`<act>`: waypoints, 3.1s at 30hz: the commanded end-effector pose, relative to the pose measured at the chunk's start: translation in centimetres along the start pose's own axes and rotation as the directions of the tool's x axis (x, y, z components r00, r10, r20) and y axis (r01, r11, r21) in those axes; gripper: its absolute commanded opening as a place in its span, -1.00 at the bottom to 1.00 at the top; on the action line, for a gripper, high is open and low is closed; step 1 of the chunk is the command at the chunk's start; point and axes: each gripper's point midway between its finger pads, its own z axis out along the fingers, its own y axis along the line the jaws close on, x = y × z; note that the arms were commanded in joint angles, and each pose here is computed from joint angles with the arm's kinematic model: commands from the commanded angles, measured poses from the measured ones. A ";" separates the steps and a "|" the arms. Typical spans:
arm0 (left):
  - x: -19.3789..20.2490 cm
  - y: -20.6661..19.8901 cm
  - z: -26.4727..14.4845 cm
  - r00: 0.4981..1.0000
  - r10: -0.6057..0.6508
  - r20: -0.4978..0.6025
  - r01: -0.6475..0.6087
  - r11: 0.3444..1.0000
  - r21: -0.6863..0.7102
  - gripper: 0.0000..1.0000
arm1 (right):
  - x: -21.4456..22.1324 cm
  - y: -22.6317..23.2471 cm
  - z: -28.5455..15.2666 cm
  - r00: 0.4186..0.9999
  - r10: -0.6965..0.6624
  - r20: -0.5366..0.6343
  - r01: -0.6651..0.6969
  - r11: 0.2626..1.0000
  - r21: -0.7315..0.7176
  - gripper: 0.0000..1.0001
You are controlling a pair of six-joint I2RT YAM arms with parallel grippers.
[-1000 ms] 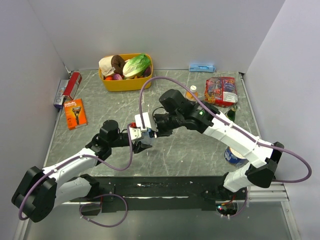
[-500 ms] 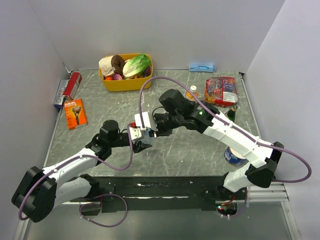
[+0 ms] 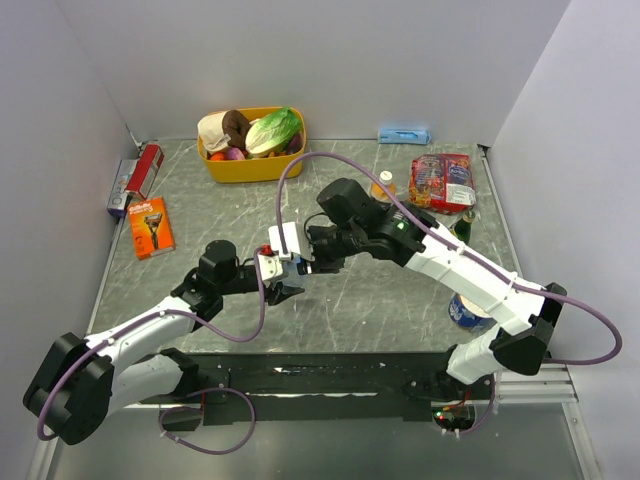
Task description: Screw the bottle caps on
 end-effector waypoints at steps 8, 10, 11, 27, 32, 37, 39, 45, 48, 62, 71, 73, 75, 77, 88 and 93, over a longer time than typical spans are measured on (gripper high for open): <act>-2.5 -0.6 0.2 0.988 0.113 0.102 -0.117 0.992 0.041 -0.98 | -1.6 -1.3 -0.4 1.000 0.017 0.024 -0.017 1.000 0.015 0.00; -2.6 -0.6 0.2 0.988 0.112 0.104 -0.116 0.992 0.040 -0.98 | -1.6 -1.4 -0.3 0.999 0.032 0.020 -0.032 0.999 0.008 0.03; -2.6 -0.5 0.1 0.988 0.114 0.105 -0.118 0.992 0.036 -0.98 | -1.7 -1.3 -0.4 0.999 0.035 0.019 -0.035 0.999 0.001 0.04; -2.4 -0.5 0.1 0.990 0.096 0.107 -0.099 0.995 0.022 -0.98 | -2.0 0.1 -0.3 0.990 0.141 0.019 -0.138 0.986 -0.088 0.90; -2.0 -0.4 0.0 0.992 0.077 0.100 -0.079 0.997 0.011 -0.98 | -2.7 0.4 -1.1 0.990 0.139 0.035 -0.135 0.985 -0.103 0.99; -1.8 -0.7 0.0 0.994 0.054 0.097 -0.056 0.998 0.024 -0.98 | -1.8 1.0 -3.8 0.992 0.112 0.050 -0.108 0.992 -0.072 0.99; -1.8 -0.7 0.0 0.994 0.047 0.096 -0.050 0.998 0.028 -0.98 | -1.4 1.6 -4.5 0.996 0.063 0.055 -0.060 0.996 -0.068 0.99; -1.8 -0.8 0.1 0.994 0.059 0.087 -0.063 0.997 0.046 -0.98 | -2.4 1.6 -5.0 0.995 -0.021 0.097 0.029 0.996 -0.088 0.70; -1.6 -0.9 0.1 0.994 0.075 0.078 -0.080 0.995 0.062 -0.98 | -2.5 1.6 -4.7 0.993 -0.075 0.092 0.086 0.989 -0.123 0.57; -1.5 -1.4 0.3 0.992 0.112 0.061 -0.119 0.985 0.122 -0.98 | -1.3 3.0 -4.0 0.924 -0.363 0.121 0.382 0.896 -0.227 0.47; -1.7 -1.2 0.6 0.990 0.126 0.057 -0.133 0.981 0.142 -0.98 | -1.9 3.1 -2.5 0.887 -0.433 0.158 0.460 0.858 -0.230 0.30; -1.9 -1.2 0.6 0.990 0.127 0.059 -0.134 0.981 0.142 -0.98 | -1.8 3.3 -2.3 0.883 -0.438 0.165 0.467 0.849 -0.246 0.28; -2.0 -1.1 0.7 0.989 0.135 0.060 -0.142 0.979 0.145 -0.98 | -1.8 3.4 -2.1 0.880 -0.444 0.169 0.474 0.844 -0.251 0.28; -2.0 -1.0 0.7 0.989 0.137 0.059 -0.144 0.979 0.146 -0.98 | -1.7 3.5 -1.9 0.879 -0.444 0.171 0.475 0.841 -0.258 0.27; -2.3 -1.0 0.6 0.986 0.152 0.065 -0.160 0.977 0.145 -0.98 | -1.3 3.5 -1.4 0.884 -0.441 0.154 0.467 0.838 -0.282 0.02; -2.3 -0.9 0.6 0.985 0.158 0.064 -0.166 0.976 0.143 -0.98 | -1.1 3.3 -1.1 0.894 -0.426 0.139 0.448 0.846 -0.289 -0.10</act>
